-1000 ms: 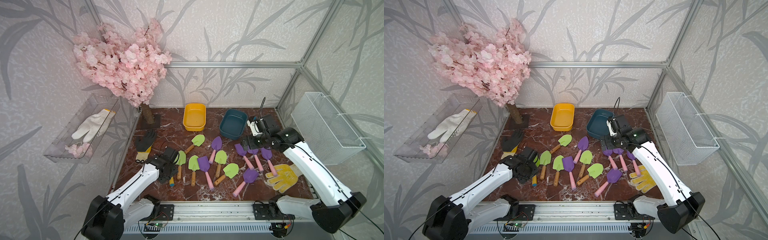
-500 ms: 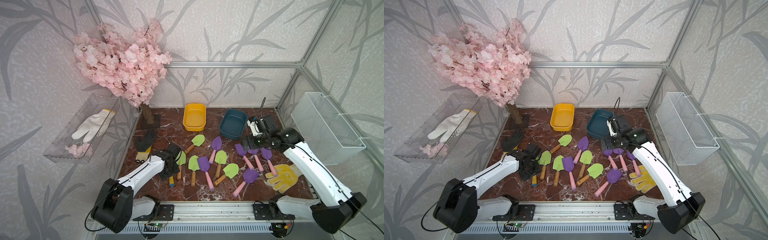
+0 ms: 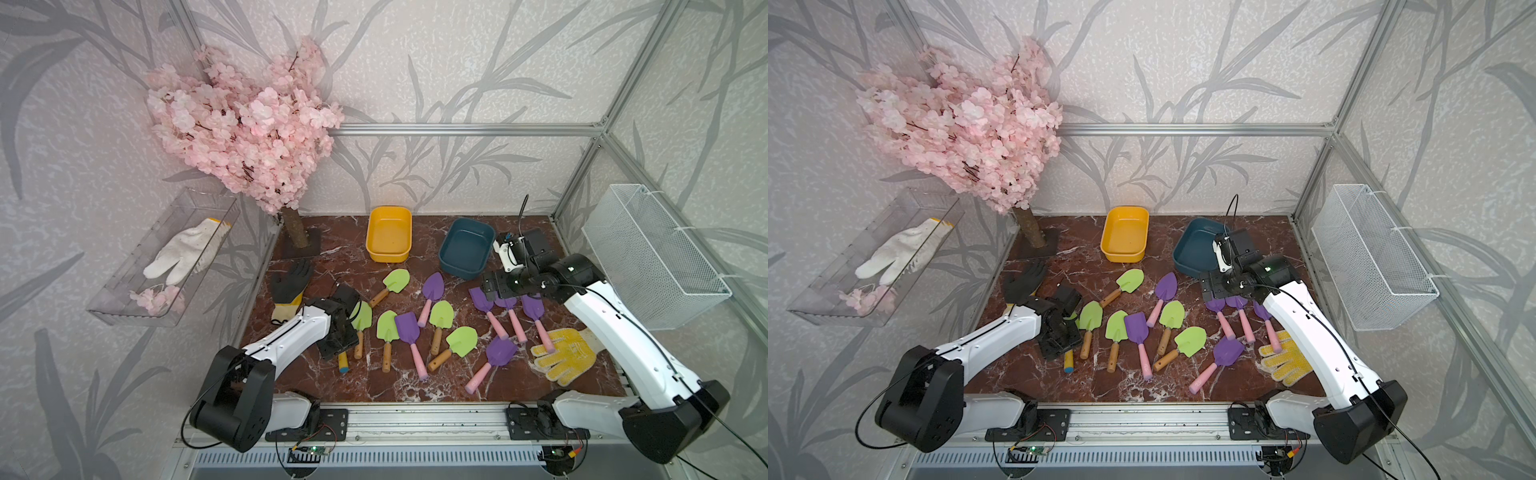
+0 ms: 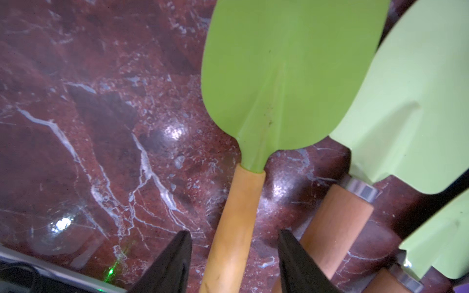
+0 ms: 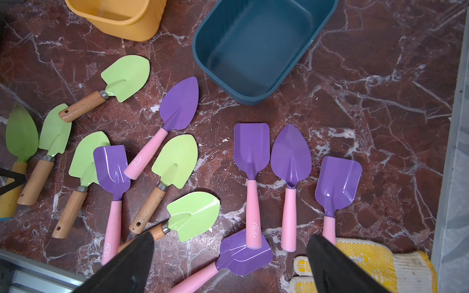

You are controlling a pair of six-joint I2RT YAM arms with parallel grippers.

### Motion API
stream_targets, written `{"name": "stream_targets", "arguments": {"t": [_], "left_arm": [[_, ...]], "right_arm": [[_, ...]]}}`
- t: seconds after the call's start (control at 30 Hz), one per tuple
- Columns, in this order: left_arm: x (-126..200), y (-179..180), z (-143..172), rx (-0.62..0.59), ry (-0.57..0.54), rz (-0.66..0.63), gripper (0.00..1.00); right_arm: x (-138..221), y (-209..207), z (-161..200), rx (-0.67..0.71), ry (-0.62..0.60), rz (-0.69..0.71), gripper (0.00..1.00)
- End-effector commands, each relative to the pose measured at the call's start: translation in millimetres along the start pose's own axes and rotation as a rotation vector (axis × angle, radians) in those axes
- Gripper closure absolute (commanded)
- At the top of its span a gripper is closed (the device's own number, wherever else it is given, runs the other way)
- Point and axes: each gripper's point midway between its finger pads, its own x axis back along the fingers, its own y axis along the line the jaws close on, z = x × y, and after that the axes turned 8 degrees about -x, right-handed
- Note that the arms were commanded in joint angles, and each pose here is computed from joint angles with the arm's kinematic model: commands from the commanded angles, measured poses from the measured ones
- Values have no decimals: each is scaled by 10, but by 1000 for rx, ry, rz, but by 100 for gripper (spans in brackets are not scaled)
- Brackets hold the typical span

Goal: Sort the small shovels by color and place them into the storage box
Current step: Pick up the shovel from the center of the board.

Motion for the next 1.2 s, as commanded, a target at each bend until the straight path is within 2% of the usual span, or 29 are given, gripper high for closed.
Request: {"name": "stream_targets", "arguments": {"t": [0.0,0.27,0.67,1.0,1.17], "left_arm": [[-47,27,33,-19,18,-9,43],[-146,28,46,-17,41,-14,46],[-220,78,50,-8,57,-3,57],[-197,120,45,-5,47,1,78],[-141,208,33,10,32,-19,83]], "right_arm": [[26,7,-44,-6,-10,2,1],[22,-30,-6,-11,-10,14,1],[-2,-49,49,-15,9,22,1],[15,-45,37,-24,1,19,1],[47,-44,12,-22,-8,19,1]]}}
